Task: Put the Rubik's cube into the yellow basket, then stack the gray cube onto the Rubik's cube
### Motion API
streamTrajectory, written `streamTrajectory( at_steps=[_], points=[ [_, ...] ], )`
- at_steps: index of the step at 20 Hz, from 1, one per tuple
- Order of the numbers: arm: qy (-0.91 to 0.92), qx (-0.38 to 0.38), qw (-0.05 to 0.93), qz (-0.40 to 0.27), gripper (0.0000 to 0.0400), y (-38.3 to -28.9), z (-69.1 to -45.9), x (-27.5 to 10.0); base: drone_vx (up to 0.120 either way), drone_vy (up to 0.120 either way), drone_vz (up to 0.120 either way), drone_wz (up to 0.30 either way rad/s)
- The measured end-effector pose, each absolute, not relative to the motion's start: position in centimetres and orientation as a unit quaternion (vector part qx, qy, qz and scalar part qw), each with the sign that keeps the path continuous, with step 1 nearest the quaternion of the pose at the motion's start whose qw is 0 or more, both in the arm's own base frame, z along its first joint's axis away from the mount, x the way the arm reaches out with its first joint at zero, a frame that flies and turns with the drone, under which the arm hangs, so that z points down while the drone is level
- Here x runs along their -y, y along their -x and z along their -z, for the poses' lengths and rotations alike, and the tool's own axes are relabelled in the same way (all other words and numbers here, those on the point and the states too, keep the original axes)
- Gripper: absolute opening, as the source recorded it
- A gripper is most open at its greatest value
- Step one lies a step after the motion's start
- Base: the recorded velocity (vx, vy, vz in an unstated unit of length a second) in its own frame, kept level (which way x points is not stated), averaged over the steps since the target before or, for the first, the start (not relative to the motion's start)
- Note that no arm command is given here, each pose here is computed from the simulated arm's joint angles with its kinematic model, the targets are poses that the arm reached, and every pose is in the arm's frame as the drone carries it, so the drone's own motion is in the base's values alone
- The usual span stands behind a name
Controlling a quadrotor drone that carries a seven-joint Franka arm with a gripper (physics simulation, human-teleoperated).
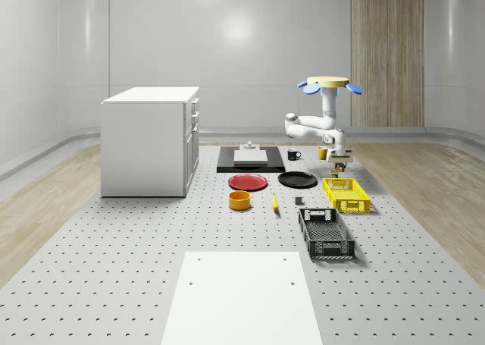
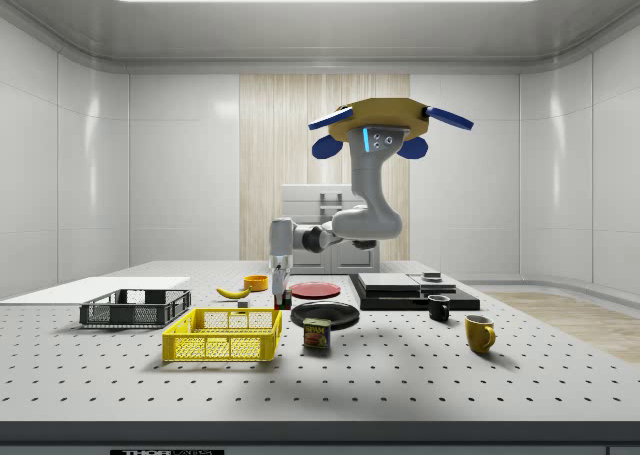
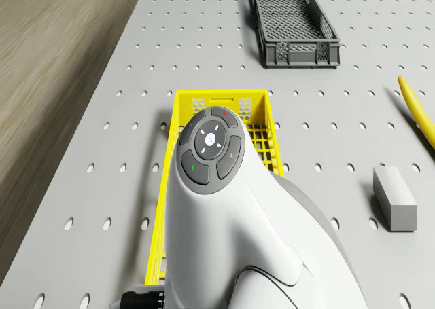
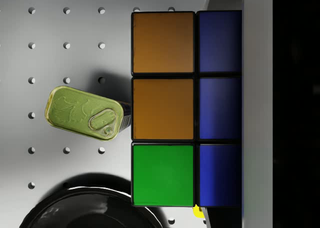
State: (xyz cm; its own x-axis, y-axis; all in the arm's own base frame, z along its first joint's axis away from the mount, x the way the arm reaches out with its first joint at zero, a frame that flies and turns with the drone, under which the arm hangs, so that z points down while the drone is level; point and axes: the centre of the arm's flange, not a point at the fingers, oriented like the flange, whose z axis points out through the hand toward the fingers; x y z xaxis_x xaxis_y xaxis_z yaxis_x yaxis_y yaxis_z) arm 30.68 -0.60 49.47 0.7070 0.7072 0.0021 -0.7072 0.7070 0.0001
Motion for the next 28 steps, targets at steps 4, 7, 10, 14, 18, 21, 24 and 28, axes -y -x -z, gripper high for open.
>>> streamTrajectory(
  at_steps=[4,7,10,14,18,21,24,28],
  points=[
    [0.0,0.001,0.924,-0.383,0.0325,-30.68,-49.47,0.6,0.12,0.0,0.0,0.0],
    [0.0,0.001,0.924,-0.383,0.0325,-30.68,-49.46,0.6,0.12,0.0,0.0,0.0],
    [0.0,0.001,0.924,-0.383,0.0325,-30.68,-49.47,0.6,0.12,0.0,0.0,0.0],
    [0.0,0.001,0.924,-0.383,0.0325,-30.68,-49.47,0.6,0.12,-0.04,0.0,0.0],
    [0.0,0.001,0.924,-0.383,0.0325,-30.68,-49.47,0.6,0.12,-0.05,-0.03,0.0],
    [0.0,0.001,0.924,-0.383,0.0325,-30.68,-49.47,0.59,0.12,-0.027,-0.12,0.0],
    [0.0,0.001,0.924,-0.383,0.0325,-30.68,-49.47,0.59,0.12,-0.093,-0.093,0.0],
    [0.0,0.001,0.924,-0.383,0.0325,-30.68,-49.47,0.59,0.12,0.0,0.0,0.0]
  ],
)
